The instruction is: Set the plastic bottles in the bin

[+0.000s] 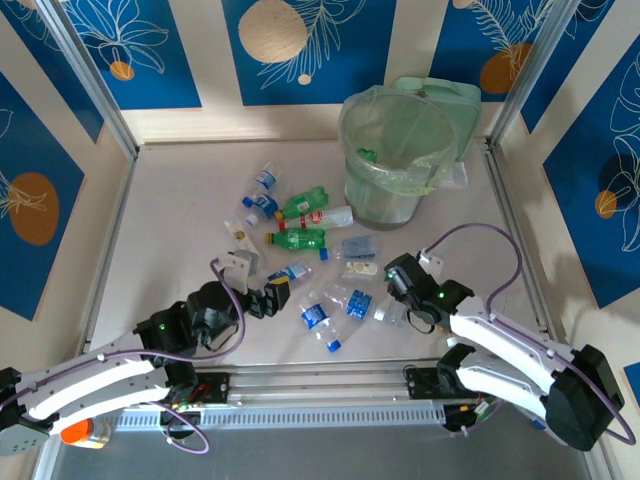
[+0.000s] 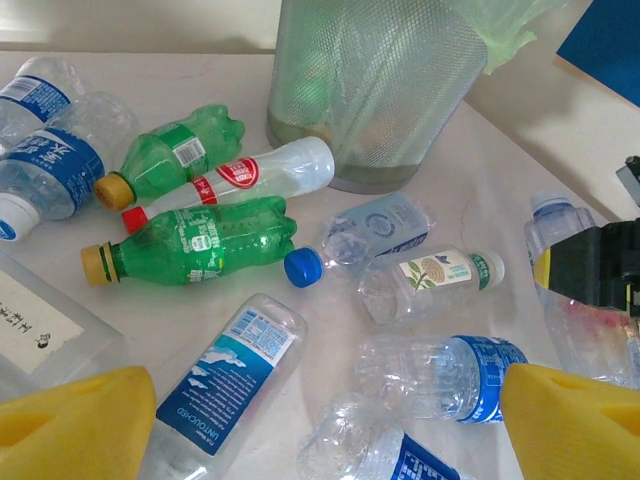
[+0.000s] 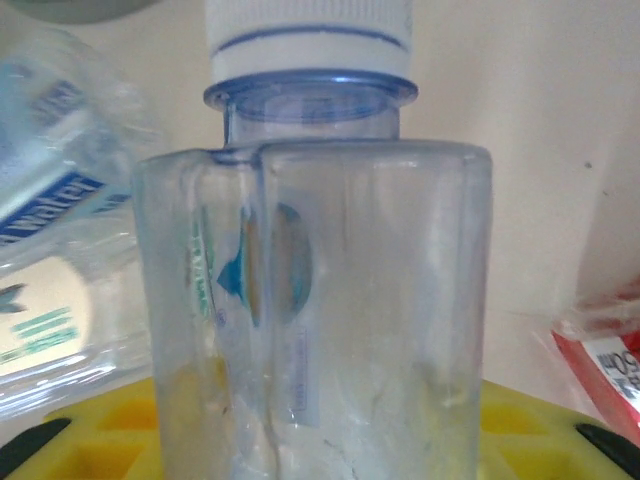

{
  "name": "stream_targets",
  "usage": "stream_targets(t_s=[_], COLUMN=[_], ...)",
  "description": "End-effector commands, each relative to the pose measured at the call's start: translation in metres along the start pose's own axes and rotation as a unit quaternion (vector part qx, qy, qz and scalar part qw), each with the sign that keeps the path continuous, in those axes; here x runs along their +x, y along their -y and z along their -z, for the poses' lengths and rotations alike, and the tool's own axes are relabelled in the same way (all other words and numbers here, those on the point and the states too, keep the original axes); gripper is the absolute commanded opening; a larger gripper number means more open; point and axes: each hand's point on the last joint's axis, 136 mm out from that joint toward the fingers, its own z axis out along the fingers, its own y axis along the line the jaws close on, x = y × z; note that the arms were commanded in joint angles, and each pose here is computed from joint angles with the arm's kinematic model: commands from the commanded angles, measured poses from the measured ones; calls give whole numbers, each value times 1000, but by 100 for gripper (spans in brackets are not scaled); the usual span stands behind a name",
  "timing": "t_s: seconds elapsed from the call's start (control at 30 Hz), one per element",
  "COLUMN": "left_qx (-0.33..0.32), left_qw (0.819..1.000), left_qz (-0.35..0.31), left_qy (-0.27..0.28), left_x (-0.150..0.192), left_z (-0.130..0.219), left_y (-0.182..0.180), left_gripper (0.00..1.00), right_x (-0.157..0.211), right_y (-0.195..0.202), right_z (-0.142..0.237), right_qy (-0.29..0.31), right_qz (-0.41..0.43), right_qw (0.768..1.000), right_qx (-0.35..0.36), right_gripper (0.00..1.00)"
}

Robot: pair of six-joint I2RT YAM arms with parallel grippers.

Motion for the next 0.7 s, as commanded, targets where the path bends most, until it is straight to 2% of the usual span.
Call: stream_targets(t_s=[0.0, 0.17, 0.4, 0.5, 0.67], left_qx=[-7, -37, -60, -63, -71], left_qw=[1000, 998, 995, 995, 994], left_qz=[-4, 1, 18, 21, 25], left_qy=[26, 45, 75, 80, 85], left_x=[-10, -14, -20, -22, -23], left_z=[3, 11, 25, 27, 30], left_y=[-4, -19, -34, -37, -41], left_gripper=[89, 88, 88, 88, 87], right_x=[-10, -18, -21, -31, -59], right_y=[-15, -39, -80, -93, -111], right_z=[10, 38, 98, 122, 157], right_qy=[39, 80, 138, 162, 206], right_qz=[45, 100, 196, 216, 215], right_qw=[997, 986, 934, 914, 896], right_qx=[-41, -110, -264, -303, -330], right_gripper=[44, 42, 41, 39, 38])
